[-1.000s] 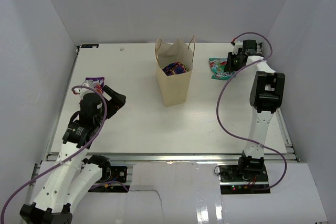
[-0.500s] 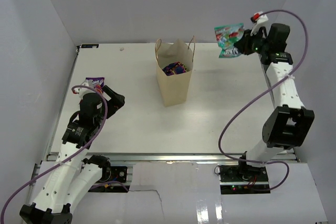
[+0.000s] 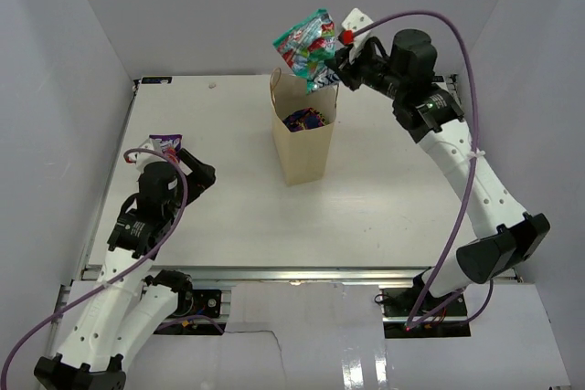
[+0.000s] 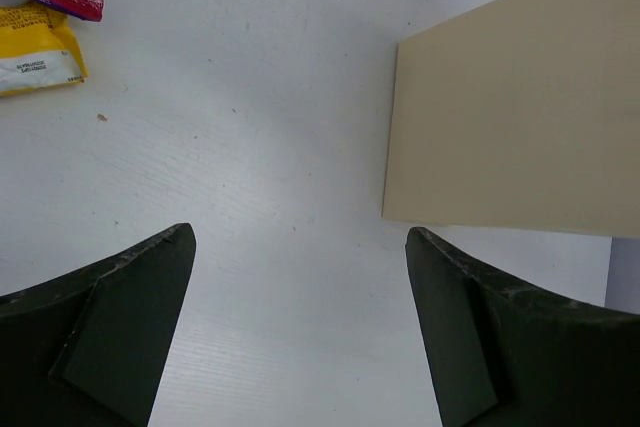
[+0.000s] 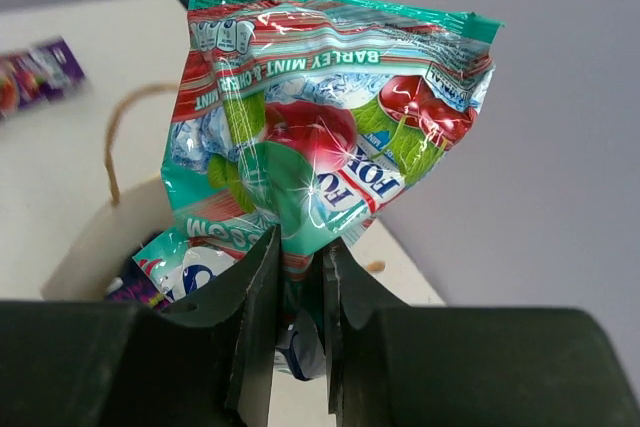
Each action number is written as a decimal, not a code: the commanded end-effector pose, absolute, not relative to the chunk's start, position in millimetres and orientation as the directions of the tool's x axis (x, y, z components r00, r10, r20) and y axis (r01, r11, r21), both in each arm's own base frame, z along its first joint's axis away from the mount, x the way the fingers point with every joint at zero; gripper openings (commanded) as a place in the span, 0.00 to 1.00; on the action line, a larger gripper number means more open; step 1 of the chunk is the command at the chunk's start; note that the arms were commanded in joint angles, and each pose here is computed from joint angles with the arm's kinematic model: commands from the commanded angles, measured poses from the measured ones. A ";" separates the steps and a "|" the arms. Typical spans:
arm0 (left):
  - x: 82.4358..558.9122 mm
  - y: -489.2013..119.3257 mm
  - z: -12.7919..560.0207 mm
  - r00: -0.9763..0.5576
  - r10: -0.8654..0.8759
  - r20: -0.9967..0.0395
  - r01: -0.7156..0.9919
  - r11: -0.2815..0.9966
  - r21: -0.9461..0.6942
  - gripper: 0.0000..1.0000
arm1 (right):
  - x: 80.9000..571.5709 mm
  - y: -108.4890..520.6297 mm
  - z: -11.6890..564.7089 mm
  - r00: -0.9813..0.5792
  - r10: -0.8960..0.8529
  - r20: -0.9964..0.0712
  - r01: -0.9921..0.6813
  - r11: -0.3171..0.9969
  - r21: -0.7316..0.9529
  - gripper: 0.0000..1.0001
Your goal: Place the snacks into the paper bag
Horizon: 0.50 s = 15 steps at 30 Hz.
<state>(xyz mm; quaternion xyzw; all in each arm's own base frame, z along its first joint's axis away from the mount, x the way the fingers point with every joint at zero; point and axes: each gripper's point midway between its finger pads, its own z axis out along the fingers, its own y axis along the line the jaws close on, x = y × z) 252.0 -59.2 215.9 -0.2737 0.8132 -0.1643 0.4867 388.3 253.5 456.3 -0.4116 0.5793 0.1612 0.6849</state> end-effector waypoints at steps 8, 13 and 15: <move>246.0 -53.6 220.8 -0.345 -0.615 -0.709 -0.285 0.788 -0.545 0.96 | 419.5 245.0 378.7 0.230 -0.600 -0.766 -0.517 0.592 -0.618 0.08; 246.1 -49.2 218.4 -0.333 -0.614 -0.716 -0.304 0.789 -0.535 0.97 | 412.5 252.7 365.4 0.263 -0.664 -0.700 -0.496 0.529 -0.689 0.08; 248.8 -45.0 212.8 -0.334 -0.615 -0.714 -0.343 0.785 -0.516 0.97 | 407.5 263.0 358.6 0.296 -0.693 -0.658 -0.505 0.471 -0.723 0.08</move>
